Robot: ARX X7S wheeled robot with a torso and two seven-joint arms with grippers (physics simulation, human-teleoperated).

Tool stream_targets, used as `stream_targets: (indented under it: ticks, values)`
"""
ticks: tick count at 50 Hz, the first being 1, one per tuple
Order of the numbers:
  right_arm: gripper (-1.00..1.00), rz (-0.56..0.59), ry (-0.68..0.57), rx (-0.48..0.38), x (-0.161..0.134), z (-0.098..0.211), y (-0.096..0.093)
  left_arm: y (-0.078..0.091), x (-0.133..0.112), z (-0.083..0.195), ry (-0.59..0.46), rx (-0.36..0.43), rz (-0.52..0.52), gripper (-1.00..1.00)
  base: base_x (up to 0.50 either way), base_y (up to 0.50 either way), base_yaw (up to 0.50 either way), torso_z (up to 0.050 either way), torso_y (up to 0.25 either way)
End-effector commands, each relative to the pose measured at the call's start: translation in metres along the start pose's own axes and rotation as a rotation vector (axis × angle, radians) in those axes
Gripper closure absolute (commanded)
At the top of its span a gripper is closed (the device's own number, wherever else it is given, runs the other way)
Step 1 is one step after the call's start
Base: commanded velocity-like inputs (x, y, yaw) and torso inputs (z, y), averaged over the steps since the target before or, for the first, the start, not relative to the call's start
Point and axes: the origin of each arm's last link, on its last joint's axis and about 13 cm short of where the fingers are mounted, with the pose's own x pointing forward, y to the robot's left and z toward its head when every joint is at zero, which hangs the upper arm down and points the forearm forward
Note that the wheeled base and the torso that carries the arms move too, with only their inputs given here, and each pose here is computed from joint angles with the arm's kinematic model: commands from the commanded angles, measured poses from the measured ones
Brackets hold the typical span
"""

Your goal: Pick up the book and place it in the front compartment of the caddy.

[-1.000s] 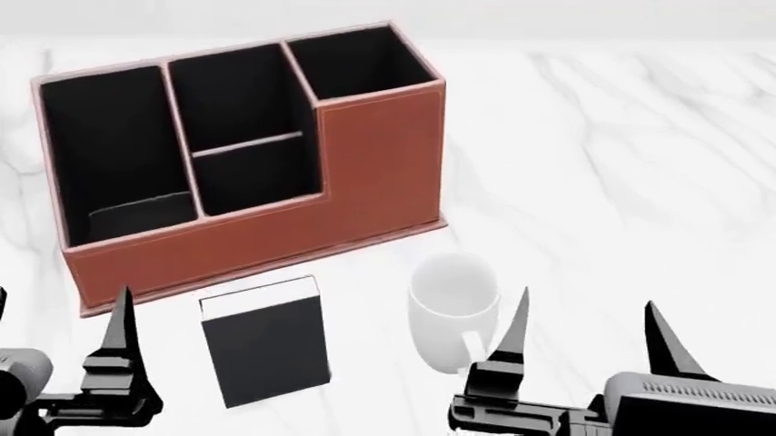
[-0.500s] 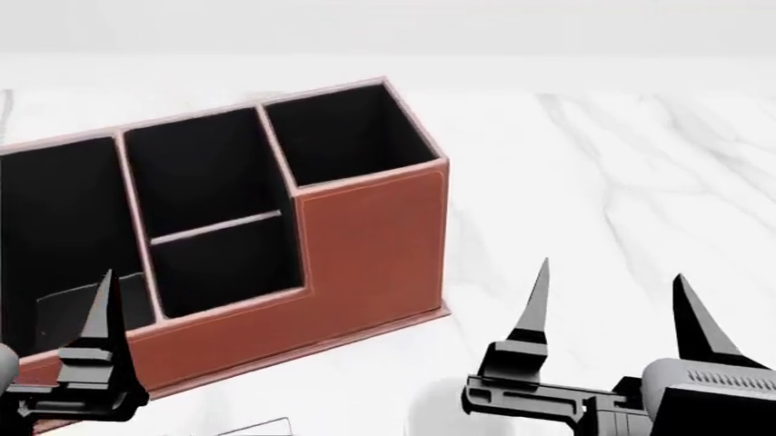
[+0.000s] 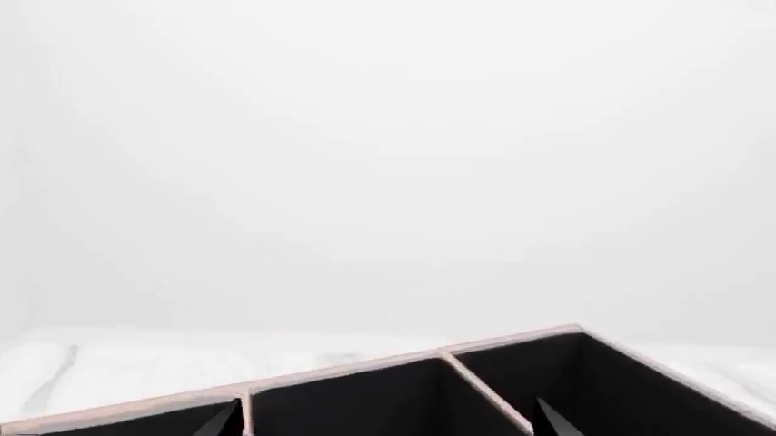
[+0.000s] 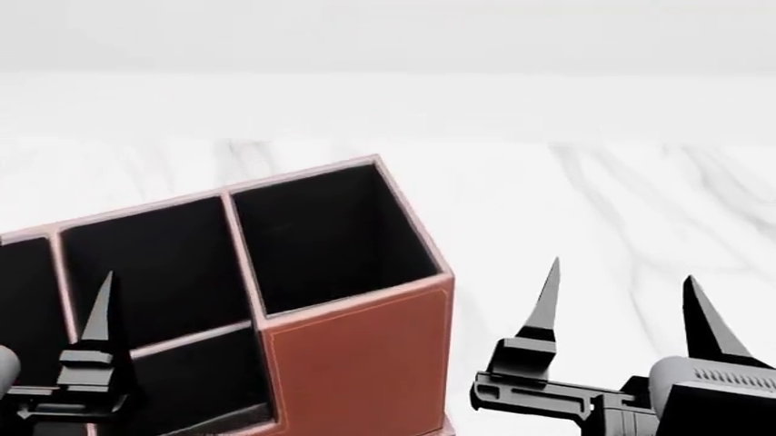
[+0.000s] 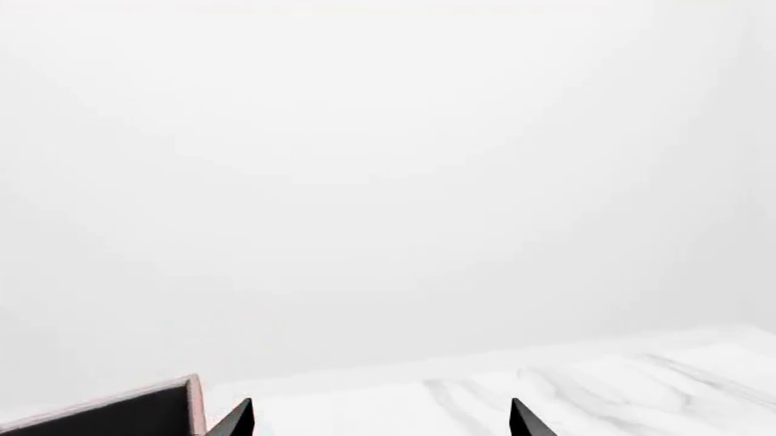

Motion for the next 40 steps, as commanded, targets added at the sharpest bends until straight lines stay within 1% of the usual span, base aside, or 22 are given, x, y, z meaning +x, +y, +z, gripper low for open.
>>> stream_targets:
  ticks: [1, 4, 6, 9, 10, 20, 40]
  values:
    - [-1.0, -0.058, 0.019, -0.016, 0.004, -0.0029, -0.0009, -0.0005, 0.0001, -0.0012, 0.004, 0.006, -0.006, -1.0, 0.5, 0.0, 0.0, 0.0, 0.0]
    - [-1.0, -0.038, 0.048, 0.015, 0.0042, -0.005, -0.001, -0.0007, 0.0, -0.0023, 0.005, 0.01, -0.007, -1.0, 0.01, 0.0, 0.0, 0.0, 0.004]
    - [-1.0, -0.024, 0.037, 0.03, 0.0026, -0.0049, -0.0012, -0.0008, 0.0001, -0.0029, 0.008, 0.011, -0.008, -1.0, 0.0, 0.0, 0.0, 0.0, 0.0]
    - [-1.0, -0.018, 0.008, 0.027, 0.0013, -0.0051, -0.0013, -0.0007, 0.0001, -0.0034, 0.007, 0.011, -0.008, -1.0, 0.0, 0.0, 0.0, 0.0, 0.0]
    - [-1.0, -0.024, 0.004, 0.039, 0.0009, -0.0048, -0.0019, -0.0007, 0.0, -0.0036, 0.008, 0.01, -0.008, -1.0, 0.0, 0.0, 0.5, 0.0, 0.0]
    - [-1.0, 0.014, 0.005, 0.042, -0.0019, -0.0058, -0.0013, -0.0007, -0.0006, -0.004, 0.011, 0.009, -0.008, -1.0, 0.0, 0.0, 0.5, 0.0, 0.0]
    - [-1.0, 0.026, -0.008, 0.033, -0.0033, -0.0067, -0.0017, 0.0005, -0.001, -0.0054, 0.019, 0.001, -0.008, -1.0, 0.0, 0.0, 0.5, 0.0, 0.0]
